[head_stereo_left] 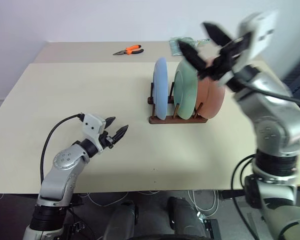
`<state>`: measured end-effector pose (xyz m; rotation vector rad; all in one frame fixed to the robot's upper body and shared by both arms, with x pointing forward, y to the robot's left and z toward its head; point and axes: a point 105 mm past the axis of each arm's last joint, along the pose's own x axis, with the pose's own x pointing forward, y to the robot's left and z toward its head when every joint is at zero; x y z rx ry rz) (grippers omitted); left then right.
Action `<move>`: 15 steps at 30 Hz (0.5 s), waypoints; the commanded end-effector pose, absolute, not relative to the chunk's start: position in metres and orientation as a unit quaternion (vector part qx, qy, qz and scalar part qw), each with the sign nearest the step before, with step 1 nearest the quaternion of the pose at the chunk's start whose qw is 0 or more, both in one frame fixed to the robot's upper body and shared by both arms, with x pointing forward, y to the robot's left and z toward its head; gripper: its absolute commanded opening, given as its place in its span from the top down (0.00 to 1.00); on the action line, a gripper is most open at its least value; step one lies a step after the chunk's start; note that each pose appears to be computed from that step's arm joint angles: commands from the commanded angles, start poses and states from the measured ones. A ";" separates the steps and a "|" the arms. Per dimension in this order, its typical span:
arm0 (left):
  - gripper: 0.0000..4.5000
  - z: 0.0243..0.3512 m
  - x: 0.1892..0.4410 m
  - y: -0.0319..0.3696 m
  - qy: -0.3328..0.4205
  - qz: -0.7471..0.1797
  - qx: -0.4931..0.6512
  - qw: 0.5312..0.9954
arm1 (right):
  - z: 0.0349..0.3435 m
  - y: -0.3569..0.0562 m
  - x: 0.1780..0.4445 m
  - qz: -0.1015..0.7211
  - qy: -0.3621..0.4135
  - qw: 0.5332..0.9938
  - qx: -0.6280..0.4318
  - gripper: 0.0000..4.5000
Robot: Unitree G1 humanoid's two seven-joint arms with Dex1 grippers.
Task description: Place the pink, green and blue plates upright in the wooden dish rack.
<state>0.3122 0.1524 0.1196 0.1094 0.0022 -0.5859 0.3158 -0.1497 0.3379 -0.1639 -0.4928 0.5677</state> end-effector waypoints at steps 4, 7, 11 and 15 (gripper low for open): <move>0.31 0.116 0.330 0.186 0.002 -0.226 0.112 0.968 | 0.268 -0.264 0.307 0.162 -0.093 0.969 -0.161 0.11; 0.31 0.115 0.331 0.194 0.004 -0.223 0.126 0.967 | 0.226 -0.282 0.300 0.166 -0.024 0.971 -0.170 0.11; 0.31 0.112 0.326 0.202 0.007 -0.222 0.127 0.967 | 0.175 -0.283 0.297 0.208 0.046 0.960 -0.184 0.11; 0.31 0.109 0.319 0.199 0.008 -0.225 0.121 0.967 | 0.167 -0.284 0.303 0.210 0.046 0.960 -0.178 0.11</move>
